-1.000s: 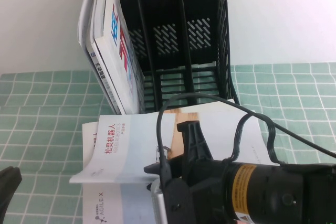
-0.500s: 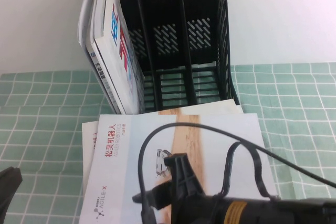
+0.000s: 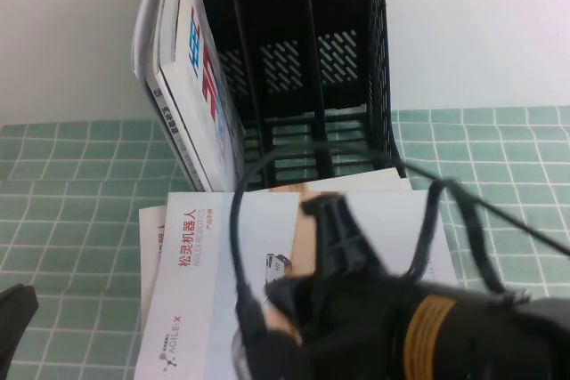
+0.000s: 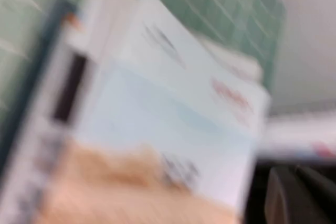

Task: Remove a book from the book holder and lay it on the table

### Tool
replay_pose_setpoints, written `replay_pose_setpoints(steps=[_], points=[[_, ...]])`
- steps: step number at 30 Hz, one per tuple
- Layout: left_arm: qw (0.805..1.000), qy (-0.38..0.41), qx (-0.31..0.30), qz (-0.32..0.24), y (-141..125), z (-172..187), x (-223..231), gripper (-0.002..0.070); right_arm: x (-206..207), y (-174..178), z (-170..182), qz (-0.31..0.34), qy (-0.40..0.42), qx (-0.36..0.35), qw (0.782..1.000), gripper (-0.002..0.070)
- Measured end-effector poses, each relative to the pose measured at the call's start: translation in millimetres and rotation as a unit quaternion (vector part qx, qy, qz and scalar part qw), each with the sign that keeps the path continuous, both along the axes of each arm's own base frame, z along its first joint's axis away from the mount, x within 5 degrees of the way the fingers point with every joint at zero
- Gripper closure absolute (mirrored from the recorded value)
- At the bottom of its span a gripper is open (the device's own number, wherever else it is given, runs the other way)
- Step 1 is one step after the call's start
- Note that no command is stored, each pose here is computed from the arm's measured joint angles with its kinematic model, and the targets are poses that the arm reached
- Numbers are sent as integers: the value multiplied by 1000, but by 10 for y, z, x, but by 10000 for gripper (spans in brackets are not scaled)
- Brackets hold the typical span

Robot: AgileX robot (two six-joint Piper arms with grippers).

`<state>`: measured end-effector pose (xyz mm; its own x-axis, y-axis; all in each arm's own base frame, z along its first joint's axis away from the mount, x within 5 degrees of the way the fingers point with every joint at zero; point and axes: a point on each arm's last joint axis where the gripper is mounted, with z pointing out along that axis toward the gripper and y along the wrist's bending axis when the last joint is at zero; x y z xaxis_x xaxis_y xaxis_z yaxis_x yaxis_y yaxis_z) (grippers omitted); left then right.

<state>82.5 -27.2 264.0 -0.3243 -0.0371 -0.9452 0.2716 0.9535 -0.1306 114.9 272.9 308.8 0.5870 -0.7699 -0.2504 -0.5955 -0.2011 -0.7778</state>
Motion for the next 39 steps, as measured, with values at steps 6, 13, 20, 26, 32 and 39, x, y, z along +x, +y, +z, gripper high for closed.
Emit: replay_pose_setpoints(steps=[6, 13, 20, 26, 32, 39], points=[[1000, 1, -1, 0, 0, -1, 0, 678, 152, -401, 502, -156, -60, -54, 984, 675], [1000, -9, -11, -18, -35, 21, -6, 678, -118, -1076, 819, -213, 50, 9, 976, 677], [995, -44, -19, -82, -148, -4, -29, 678, -555, -1713, 610, -143, 185, 144, 962, 677], [979, -102, -18, -177, -296, -8, -100, 678, -712, -1942, -136, -121, 239, 205, 941, 678], [978, -106, -10, -181, -299, -24, -101, 678, -771, -2018, -692, -106, 251, 209, 939, 678], [979, -103, -8, -178, -294, -44, -98, 678, -778, -2029, -813, -131, 281, 213, 927, 678]])
